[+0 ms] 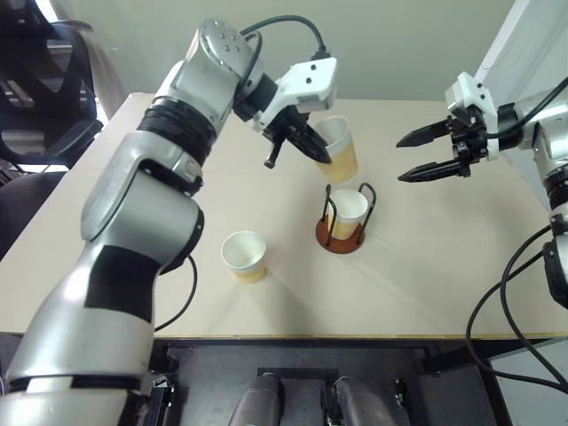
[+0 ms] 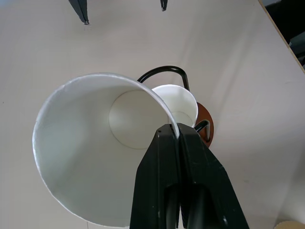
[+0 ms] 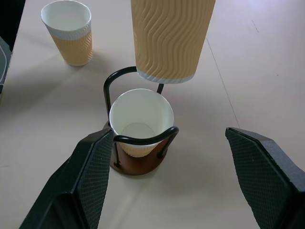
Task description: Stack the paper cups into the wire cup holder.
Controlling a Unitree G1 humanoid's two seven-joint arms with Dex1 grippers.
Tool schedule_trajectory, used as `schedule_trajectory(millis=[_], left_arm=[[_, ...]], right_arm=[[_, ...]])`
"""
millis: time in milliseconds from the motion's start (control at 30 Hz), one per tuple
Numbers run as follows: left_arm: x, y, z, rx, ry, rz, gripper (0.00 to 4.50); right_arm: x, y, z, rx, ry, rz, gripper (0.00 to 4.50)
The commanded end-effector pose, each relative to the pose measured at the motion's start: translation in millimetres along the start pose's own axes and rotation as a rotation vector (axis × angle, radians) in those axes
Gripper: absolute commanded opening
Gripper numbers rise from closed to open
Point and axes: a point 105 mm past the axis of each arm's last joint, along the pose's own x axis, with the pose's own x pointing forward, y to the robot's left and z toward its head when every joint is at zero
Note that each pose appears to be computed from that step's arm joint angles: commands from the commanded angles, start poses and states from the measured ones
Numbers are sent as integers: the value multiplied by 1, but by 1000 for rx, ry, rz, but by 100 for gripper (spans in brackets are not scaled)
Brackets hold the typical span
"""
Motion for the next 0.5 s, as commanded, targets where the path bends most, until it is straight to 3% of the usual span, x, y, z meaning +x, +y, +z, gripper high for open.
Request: schedule_trajectory(millis=[33,500], left_arm=[[2,-3,10,46,-22,-38,2],[20,-7,6,92,4,-80,2]], right_arm=[[-7,0,9,-34,-15,-10,381],[-9,1,6,-35,-5,-12,381]])
